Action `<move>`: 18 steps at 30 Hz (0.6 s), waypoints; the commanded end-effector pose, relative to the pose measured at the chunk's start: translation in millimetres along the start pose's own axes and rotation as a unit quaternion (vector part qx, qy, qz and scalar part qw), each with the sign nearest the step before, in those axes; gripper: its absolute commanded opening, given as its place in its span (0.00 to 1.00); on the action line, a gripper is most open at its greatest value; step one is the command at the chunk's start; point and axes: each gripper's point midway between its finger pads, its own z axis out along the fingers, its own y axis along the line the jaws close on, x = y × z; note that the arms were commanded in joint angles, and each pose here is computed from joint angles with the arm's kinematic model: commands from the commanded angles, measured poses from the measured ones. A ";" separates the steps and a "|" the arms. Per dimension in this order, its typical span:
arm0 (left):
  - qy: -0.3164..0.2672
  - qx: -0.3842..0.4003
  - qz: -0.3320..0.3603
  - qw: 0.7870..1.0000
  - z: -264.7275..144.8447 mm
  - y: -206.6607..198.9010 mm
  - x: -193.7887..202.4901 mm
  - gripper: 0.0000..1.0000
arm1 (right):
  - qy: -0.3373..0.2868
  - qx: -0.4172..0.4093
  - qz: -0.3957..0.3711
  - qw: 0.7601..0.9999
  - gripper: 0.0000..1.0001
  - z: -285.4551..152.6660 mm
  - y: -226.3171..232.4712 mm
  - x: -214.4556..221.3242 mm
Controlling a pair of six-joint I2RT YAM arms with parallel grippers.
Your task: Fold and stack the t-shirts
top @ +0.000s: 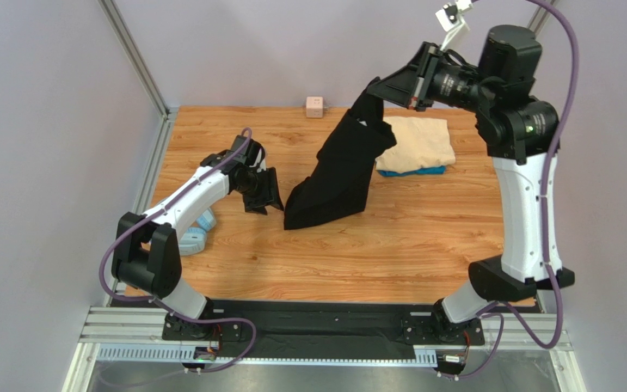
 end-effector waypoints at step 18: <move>0.039 0.031 0.082 0.995 32.4 -61.3 -13.0 0.59 | -0.064 0.464 0.166 0.868 0.00 -147.4 -181.4 109.6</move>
